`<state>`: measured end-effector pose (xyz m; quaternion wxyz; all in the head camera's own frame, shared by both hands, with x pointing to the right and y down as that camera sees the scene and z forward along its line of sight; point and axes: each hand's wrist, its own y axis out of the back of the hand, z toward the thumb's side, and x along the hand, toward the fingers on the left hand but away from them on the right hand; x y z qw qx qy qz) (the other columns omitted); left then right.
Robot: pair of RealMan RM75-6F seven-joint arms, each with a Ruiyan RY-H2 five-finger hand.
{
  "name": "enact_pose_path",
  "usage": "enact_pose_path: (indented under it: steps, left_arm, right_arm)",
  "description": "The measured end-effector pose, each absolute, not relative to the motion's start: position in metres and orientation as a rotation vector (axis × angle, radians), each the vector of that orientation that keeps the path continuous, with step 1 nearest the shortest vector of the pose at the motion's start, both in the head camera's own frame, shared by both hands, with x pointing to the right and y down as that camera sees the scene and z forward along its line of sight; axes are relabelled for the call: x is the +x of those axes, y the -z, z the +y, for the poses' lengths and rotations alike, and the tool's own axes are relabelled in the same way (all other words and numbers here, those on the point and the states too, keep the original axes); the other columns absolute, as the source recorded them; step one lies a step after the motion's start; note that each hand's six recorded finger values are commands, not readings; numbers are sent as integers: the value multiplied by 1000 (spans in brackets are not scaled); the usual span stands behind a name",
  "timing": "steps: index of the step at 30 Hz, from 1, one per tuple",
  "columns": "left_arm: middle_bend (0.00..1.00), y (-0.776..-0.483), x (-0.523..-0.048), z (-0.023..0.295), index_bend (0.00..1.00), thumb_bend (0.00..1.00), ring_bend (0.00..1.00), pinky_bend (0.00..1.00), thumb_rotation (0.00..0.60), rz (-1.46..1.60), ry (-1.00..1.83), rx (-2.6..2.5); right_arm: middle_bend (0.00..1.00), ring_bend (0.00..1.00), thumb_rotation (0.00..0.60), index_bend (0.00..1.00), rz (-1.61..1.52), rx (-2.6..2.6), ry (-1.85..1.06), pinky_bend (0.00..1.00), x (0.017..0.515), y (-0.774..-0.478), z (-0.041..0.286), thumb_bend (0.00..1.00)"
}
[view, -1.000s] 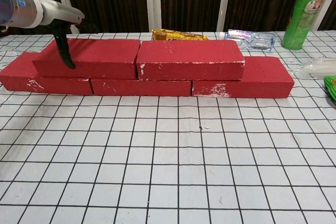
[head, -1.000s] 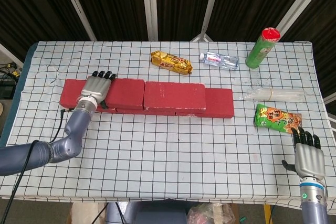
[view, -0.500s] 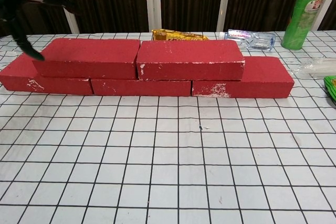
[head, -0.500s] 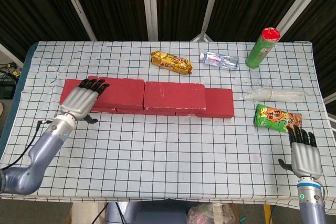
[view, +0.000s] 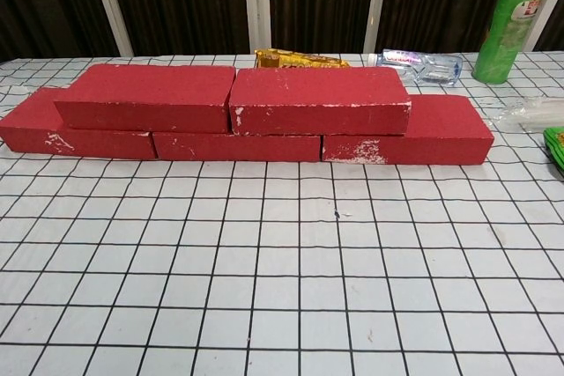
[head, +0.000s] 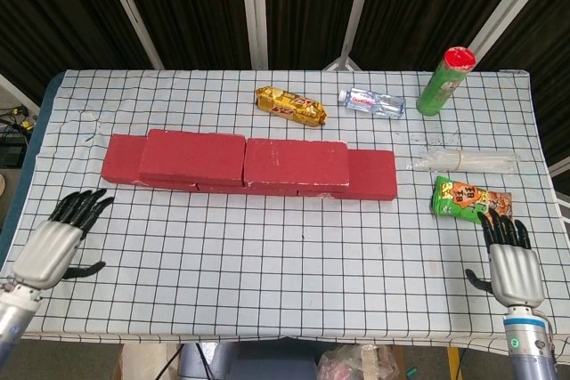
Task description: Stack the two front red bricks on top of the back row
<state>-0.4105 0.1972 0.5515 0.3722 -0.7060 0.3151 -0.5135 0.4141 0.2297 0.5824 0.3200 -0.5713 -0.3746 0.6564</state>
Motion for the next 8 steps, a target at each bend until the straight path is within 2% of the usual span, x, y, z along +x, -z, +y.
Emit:
enact_pose_path:
  steps: [4,8]
  left_arm:
    - [0,-555,-429,228,53,0,0,7,600,832,1346,-1798]
    - [0,-553,-427,239,53,0,0,7,600,848,1310,-1788]
  right_arm:
    - [0,0,600,0,-991,-1516,-1697,0,413,-580,229,227]
    - [0,0,600,0,-999,-1522,-1666,0,411,-577,228,226]
